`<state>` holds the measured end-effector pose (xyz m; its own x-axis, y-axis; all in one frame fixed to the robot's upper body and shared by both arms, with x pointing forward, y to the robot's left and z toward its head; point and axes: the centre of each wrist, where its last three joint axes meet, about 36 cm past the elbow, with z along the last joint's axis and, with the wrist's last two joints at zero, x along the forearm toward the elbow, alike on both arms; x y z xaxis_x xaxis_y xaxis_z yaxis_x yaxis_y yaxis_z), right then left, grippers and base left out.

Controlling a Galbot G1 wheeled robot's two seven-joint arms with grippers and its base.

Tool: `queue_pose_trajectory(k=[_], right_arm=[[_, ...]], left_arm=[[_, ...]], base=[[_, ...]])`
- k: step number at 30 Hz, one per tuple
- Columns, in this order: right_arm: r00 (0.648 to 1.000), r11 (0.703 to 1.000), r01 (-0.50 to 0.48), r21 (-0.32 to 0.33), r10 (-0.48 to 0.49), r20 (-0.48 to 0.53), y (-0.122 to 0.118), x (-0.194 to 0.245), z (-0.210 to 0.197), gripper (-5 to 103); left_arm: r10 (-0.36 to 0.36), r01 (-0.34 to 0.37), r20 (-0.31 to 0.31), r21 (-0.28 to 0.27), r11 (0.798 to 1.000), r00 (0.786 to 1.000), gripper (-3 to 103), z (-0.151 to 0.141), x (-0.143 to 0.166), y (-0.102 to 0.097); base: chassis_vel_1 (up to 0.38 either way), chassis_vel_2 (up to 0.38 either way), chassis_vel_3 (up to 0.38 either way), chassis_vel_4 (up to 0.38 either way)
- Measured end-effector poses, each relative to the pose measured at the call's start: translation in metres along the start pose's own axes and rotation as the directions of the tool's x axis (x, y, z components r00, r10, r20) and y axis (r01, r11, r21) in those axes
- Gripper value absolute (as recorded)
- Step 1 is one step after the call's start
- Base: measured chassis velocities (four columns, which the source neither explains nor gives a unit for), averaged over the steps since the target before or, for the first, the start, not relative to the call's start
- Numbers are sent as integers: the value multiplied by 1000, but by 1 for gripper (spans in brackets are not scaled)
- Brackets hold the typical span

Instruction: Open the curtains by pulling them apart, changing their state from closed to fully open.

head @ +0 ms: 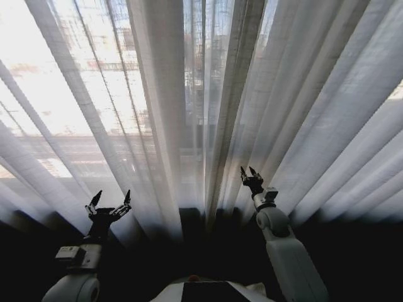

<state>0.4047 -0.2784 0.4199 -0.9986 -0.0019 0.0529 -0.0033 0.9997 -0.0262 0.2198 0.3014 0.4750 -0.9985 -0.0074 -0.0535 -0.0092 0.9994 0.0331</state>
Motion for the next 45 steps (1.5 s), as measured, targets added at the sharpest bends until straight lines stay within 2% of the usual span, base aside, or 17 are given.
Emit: queue_pose_trajectory(k=[1, 4, 6, 8, 18, 28, 45], right_arm=[[1000, 1000, 0, 0, 0, 0, 0, 0, 0, 30], [1000, 1000, 1, -1, -1, 6, 1, 0, -2, 14], [1000, 1000, 1, -1, -1, 8, 1, 0, -3, 14], [1000, 1000, 3, -1, -3, 20, 1, 0, -13, 1], [995, 1000, 11, -27, -8, 102, -4, 5, -54, 0], [981, 998, 34, -43, -25, 195, -9, 33, -97, 0], [991, 999, 38, -32, -33, 132, -9, 44, -92, 0]], left_arm=[[0, 0, 0, 0, 1000, 1000, 100, 0, 0, 0], [2, -2, 2, 2, 1000, 1000, 100, 0, -1, -1], [2, -2, 2, 2, 1000, 1000, 100, 0, -1, -1], [2, -2, -1, 2, 1000, 1000, 100, 1, -1, 0], [2, -2, 0, 7, 1000, 1000, 100, 1, -1, -1], [4, -4, -1, 10, 1000, 1000, 100, 2, 0, -2], [1, -1, 10, 5, 1000, 1000, 100, 1, 1, -1]], base=[[0, 0, 0, 0], [0, 0, 0, 0], [0, 0, 0, 0], [0, 0, 0, 0], [0, 0, 0, 0], [0, 0, 0, 0], [0, 0, 0, 0]])
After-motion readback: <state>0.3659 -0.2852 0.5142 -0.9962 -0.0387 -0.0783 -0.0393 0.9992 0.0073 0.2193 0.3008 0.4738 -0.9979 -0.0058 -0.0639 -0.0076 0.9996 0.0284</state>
